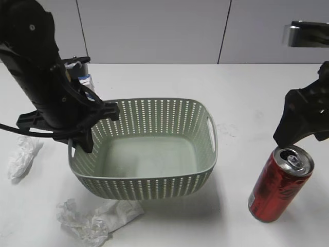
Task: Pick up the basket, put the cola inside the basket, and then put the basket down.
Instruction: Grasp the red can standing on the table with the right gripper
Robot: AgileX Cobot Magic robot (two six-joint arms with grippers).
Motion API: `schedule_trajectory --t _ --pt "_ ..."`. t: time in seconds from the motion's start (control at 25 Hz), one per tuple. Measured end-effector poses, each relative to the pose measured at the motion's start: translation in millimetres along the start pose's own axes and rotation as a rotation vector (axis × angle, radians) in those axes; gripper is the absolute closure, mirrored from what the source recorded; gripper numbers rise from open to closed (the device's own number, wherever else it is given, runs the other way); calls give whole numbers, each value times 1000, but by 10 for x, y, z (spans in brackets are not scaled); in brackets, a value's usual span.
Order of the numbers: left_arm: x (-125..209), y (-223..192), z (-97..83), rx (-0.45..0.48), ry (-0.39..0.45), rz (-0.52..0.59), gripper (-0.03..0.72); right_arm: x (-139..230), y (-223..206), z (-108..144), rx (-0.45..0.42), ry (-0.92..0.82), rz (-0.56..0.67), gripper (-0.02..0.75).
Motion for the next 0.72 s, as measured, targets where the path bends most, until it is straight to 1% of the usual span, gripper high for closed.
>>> schedule_trajectory --t 0.24,0.44,0.6,0.72 --pt "0 -1 0 0 0 1 692 -57 -163 -35 -3 -22 46 143" --pt "1 -1 0 0 1 1 692 32 -398 -79 1 -42 101 143" --pt "2 -1 -1 0 1 2 692 85 -547 -105 4 -56 105 143" --pt "2 -1 0 0 1 3 692 61 -613 -122 7 -61 98 143"
Point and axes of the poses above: a point on each arm's last joint axis where the gripper is mounted, y pointing back along that axis away from the gripper, z along the wrist's bending axis when the last joint is at zero, x = y × z, the point moved 1 cm from there along -y, pointing out along that axis toward the gripper, and after that the axes turned 7 degrees about y, right-handed, at the moved point
